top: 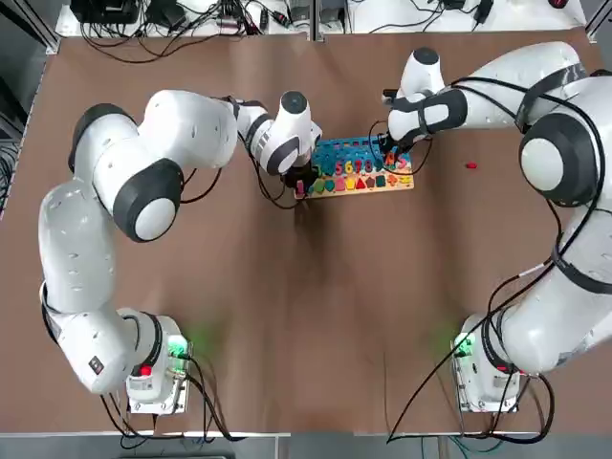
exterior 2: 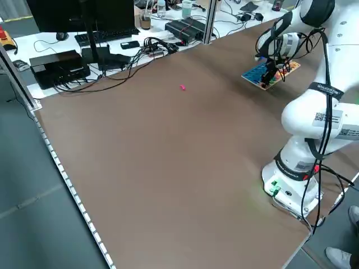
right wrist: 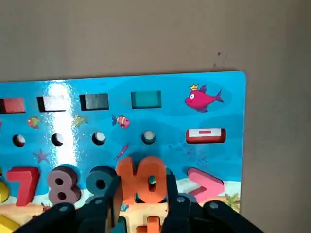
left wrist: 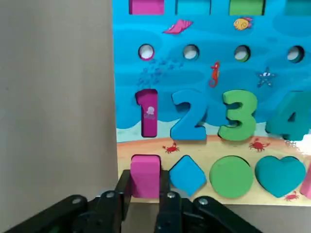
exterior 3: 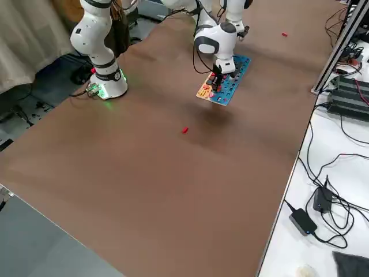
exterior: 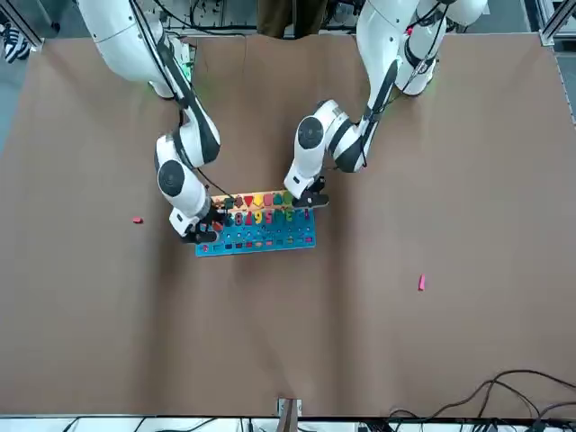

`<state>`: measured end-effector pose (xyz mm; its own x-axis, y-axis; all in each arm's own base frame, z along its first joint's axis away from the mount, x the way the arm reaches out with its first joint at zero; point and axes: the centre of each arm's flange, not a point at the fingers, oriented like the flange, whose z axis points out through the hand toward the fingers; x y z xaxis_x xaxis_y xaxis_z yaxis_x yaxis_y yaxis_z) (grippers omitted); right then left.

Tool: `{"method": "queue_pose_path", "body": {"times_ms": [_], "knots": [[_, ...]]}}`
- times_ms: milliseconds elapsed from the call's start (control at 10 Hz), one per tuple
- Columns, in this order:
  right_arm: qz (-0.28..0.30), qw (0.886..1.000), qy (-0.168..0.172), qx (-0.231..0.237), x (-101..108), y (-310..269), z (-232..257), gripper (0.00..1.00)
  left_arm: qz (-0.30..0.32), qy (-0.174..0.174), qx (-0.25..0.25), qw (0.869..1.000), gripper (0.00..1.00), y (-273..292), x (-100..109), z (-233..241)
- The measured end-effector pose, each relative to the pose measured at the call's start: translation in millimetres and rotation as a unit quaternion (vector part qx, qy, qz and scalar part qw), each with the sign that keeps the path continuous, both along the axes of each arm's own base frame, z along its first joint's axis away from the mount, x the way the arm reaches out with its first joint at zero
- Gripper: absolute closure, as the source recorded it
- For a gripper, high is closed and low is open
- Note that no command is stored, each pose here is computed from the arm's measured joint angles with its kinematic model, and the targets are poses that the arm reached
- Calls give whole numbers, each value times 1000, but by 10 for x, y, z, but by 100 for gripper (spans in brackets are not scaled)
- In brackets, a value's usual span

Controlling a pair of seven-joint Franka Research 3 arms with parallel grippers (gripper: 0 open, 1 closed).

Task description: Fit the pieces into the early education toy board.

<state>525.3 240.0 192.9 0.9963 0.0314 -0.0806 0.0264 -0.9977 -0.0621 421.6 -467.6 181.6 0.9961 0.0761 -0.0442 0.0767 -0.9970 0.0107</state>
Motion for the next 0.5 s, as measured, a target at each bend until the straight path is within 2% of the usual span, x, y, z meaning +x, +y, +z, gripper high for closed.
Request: {"method": "queue_pose_path", "body": {"times_ms": [400, 500], "knots": [[10, 1000, -2, 0, 7, -11, -47, 60, 0, 0, 0, 1000, 73, 0, 0, 0], [10, 1000, -2, 0, 8, -12, -47, 60, 1, 1, 0, 1000, 67, 0, -3, -3]]}}
